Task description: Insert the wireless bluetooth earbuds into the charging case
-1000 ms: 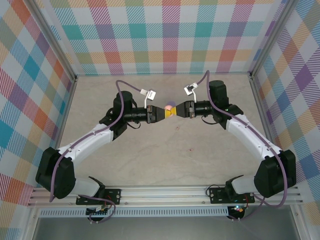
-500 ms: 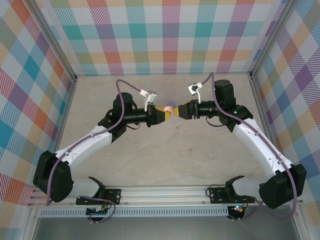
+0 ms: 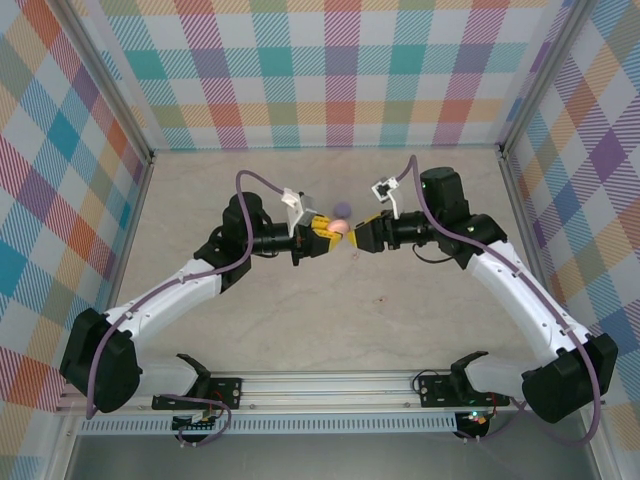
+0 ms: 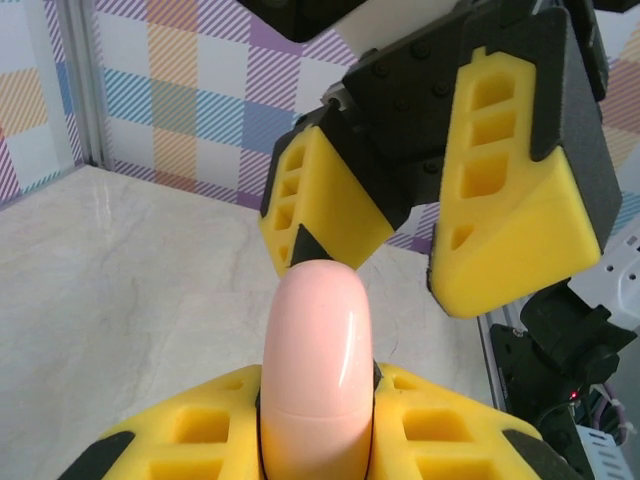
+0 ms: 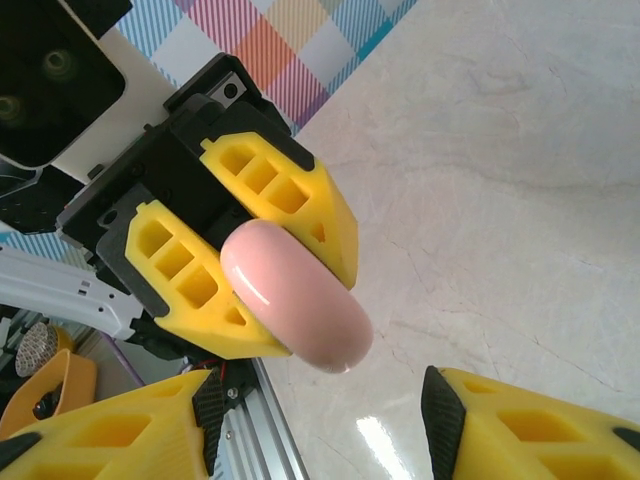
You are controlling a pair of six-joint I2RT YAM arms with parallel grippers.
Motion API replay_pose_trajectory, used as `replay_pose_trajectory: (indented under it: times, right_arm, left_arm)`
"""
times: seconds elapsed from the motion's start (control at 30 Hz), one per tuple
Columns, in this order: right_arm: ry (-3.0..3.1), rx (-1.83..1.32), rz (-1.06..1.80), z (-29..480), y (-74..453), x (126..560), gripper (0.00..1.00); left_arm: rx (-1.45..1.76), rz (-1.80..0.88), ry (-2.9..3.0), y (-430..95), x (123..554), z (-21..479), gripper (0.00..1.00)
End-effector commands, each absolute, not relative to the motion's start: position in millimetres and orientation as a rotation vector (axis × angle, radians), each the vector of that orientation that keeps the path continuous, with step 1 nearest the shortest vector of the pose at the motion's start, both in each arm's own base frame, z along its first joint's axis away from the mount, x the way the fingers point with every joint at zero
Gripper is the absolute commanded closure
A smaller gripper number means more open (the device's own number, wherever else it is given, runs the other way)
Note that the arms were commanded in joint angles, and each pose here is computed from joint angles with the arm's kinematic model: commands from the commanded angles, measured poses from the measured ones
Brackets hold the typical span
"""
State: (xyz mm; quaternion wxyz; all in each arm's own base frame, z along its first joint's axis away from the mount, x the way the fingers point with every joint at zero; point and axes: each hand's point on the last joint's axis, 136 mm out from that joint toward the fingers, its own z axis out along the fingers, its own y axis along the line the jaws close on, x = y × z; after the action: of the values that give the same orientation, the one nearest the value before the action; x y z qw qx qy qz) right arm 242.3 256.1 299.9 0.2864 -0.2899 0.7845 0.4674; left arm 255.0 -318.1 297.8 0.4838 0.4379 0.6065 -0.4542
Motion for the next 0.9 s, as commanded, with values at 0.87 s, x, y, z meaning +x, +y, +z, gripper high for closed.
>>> replay_pose_trajectory:
  times: [0.87]
  right_arm:
    - [2.129,-0.674,1.033,304,250,273,0.39]
  left_arm:
    - [1.268,-1.128,1.250,-326,209,319,0.81]
